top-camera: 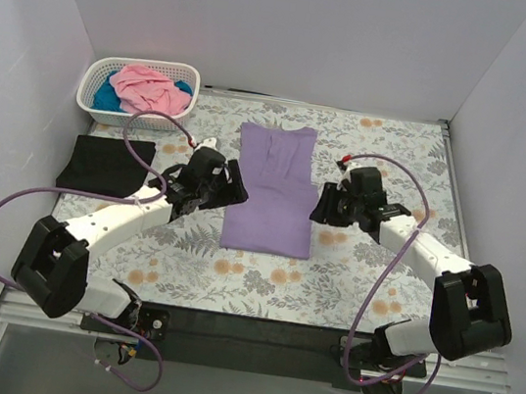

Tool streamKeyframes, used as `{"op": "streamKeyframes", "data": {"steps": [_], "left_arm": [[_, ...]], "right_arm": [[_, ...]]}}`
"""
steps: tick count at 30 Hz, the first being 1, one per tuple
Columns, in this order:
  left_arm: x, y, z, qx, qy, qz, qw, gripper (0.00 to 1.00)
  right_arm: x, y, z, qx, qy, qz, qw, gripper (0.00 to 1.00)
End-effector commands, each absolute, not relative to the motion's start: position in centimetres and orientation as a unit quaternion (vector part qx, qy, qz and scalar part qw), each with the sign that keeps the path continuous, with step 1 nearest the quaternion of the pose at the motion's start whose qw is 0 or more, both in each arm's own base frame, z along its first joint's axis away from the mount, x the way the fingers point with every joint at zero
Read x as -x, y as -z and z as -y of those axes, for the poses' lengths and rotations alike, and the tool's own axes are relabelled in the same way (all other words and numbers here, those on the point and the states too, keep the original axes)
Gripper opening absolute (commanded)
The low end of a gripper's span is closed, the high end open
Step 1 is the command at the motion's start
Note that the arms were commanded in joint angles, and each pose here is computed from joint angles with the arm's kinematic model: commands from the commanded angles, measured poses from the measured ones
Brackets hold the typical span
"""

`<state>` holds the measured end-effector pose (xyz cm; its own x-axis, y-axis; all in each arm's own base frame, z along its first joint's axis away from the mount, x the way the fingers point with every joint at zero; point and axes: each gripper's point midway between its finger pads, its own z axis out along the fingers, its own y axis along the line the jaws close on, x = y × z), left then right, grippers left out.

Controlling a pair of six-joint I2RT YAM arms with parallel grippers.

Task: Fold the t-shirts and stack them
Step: Fold the tshirt

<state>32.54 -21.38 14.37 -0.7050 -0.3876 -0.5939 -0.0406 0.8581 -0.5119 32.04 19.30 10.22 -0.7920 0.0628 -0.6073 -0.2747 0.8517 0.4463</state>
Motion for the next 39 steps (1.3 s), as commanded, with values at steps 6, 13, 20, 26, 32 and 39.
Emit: {"op": "streamKeyframes", "data": {"steps": [6, 13, 20, 26, 32, 39], "left_arm": [[-25.5, -8.1, 18.6, 0.114, 0.127, -0.943, 0.286, 0.71], [-24.0, -6.2, 19.6, 0.097, 0.107, -0.953, 0.265, 0.71], [-23.9, -5.8, 20.2, 0.089, 0.099, -0.956, 0.262, 0.71], [-23.7, -5.5, 20.3, 0.087, 0.094, -0.958, 0.257, 0.71], [-23.6, -5.3, 20.5, 0.085, 0.091, -0.96, 0.251, 0.71], [-23.5, -4.7, 20.8, 0.083, 0.085, -0.965, 0.234, 0.71]], "right_arm": [[-24.2, -5.6, -19.6, 0.111, -0.164, -0.951, 0.238, 0.46], [-23.2, -3.5, -20.4, 0.117, -0.13, -0.96, 0.217, 0.45], [-21.8, -1.1, -20.0, 0.126, -0.077, -0.971, 0.19, 0.44], [-20.7, 0.1, -19.1, 0.137, -0.023, -0.975, 0.171, 0.41], [-19.6, 1.0, -18.9, 0.147, -0.003, -0.978, 0.151, 0.34], [-19.4, 1.2, -18.8, 0.153, 0.002, -0.977, 0.146, 0.13]]}}
